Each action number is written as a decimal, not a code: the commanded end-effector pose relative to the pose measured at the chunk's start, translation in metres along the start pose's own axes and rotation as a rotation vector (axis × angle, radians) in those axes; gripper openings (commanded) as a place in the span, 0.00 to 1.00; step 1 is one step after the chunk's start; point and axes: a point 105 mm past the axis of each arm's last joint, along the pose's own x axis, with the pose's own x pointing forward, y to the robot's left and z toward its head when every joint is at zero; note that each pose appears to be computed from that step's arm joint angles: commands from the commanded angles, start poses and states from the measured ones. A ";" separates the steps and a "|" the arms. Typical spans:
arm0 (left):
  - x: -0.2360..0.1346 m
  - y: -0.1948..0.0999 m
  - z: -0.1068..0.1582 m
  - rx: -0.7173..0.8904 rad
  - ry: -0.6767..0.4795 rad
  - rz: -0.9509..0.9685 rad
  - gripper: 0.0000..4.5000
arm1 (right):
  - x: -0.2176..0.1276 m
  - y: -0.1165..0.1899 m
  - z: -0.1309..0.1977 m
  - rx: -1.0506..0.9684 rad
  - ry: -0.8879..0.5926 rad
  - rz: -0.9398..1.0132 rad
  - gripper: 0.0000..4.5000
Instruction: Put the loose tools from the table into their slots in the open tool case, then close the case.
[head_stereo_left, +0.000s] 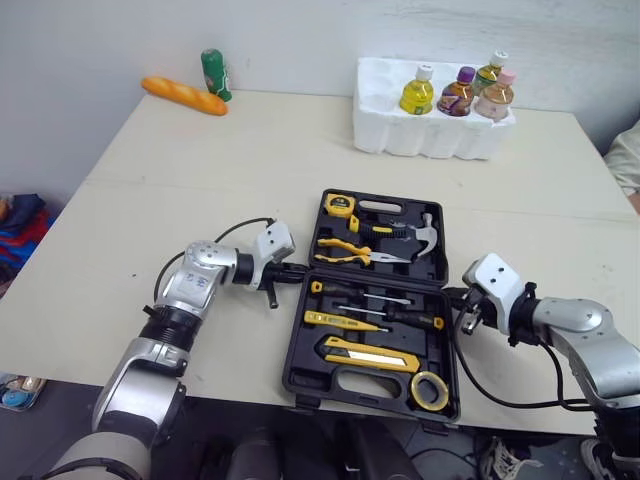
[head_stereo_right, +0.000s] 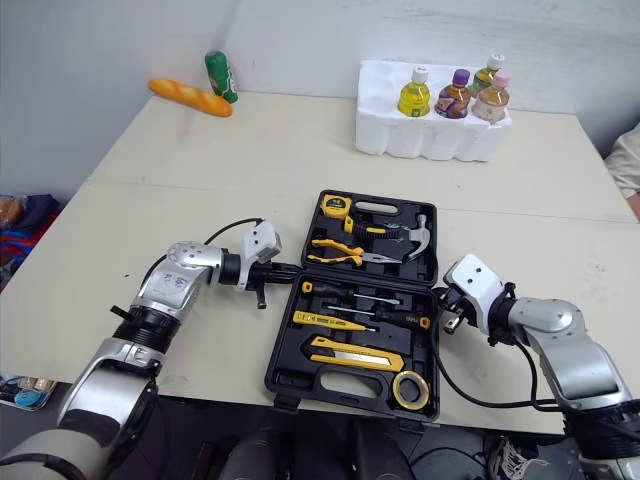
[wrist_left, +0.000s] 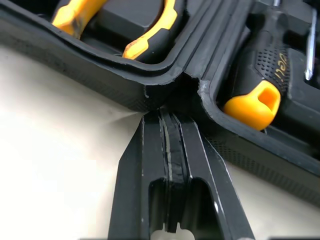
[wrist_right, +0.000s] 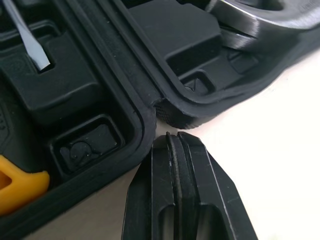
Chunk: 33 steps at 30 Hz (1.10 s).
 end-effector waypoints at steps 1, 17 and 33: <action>0.006 -0.002 0.011 0.032 -0.020 -0.019 0.01 | -0.009 -0.008 0.017 -0.063 -0.042 -0.035 0.00; -0.049 0.027 0.052 -0.461 -0.032 0.107 0.98 | -0.044 -0.035 0.051 0.328 -0.024 -0.002 0.95; -0.017 0.043 0.047 -0.703 0.129 0.257 1.00 | 0.009 -0.062 0.065 0.592 0.111 -0.231 1.00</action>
